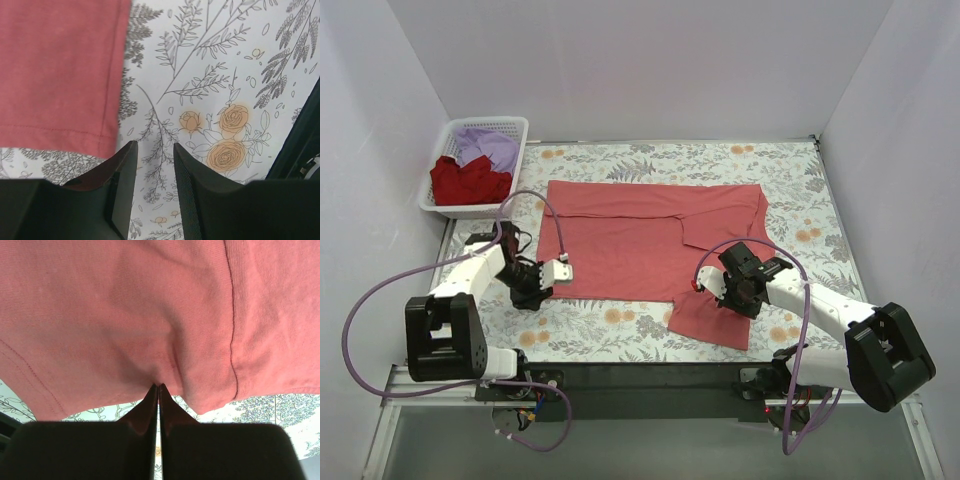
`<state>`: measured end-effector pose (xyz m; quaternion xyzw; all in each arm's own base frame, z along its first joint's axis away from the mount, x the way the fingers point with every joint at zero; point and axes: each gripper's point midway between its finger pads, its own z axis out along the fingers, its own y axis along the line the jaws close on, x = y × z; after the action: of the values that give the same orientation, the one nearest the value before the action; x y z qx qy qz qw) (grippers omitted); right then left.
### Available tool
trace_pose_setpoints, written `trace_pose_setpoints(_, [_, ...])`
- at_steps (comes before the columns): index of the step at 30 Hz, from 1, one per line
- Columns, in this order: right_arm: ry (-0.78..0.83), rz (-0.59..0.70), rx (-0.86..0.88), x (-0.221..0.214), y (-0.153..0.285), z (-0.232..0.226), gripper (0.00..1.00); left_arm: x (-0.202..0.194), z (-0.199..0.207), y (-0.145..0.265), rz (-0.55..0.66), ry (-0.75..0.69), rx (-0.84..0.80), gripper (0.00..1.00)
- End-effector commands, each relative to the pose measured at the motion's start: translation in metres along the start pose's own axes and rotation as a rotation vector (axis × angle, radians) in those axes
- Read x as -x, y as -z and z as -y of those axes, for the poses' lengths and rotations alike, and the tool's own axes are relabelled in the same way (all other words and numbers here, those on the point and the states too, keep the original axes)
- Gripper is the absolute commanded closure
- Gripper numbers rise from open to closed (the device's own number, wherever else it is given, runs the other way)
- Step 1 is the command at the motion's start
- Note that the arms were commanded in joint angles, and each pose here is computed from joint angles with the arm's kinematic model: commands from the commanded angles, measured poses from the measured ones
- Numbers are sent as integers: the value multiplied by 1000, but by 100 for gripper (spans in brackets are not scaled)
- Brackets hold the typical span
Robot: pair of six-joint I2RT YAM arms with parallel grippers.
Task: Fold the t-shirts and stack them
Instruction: Fold the tshirt
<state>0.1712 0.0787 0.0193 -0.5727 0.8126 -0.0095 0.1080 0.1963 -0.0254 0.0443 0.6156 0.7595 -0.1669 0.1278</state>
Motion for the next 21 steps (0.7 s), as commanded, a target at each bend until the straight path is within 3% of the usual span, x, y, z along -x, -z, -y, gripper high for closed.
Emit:
trace_pose_setpoints(1, [-11,34,-29,6,5,7,99,-4,-14,-4,-42,-167,100,67])
trace_pose_setpoints(5, [-7,29,-43,5,7,9,99,-8,-27,-9,-60,-204,167,66])
trace_pose_setpoints(14, [-8,21,-37,4,6,11,99,5,-40,-10,-47,-256,163,66])
trace_pose_setpoints(21, [-8,24,-41,5,7,13,99,-12,-34,-29,-93,-239,118,68])
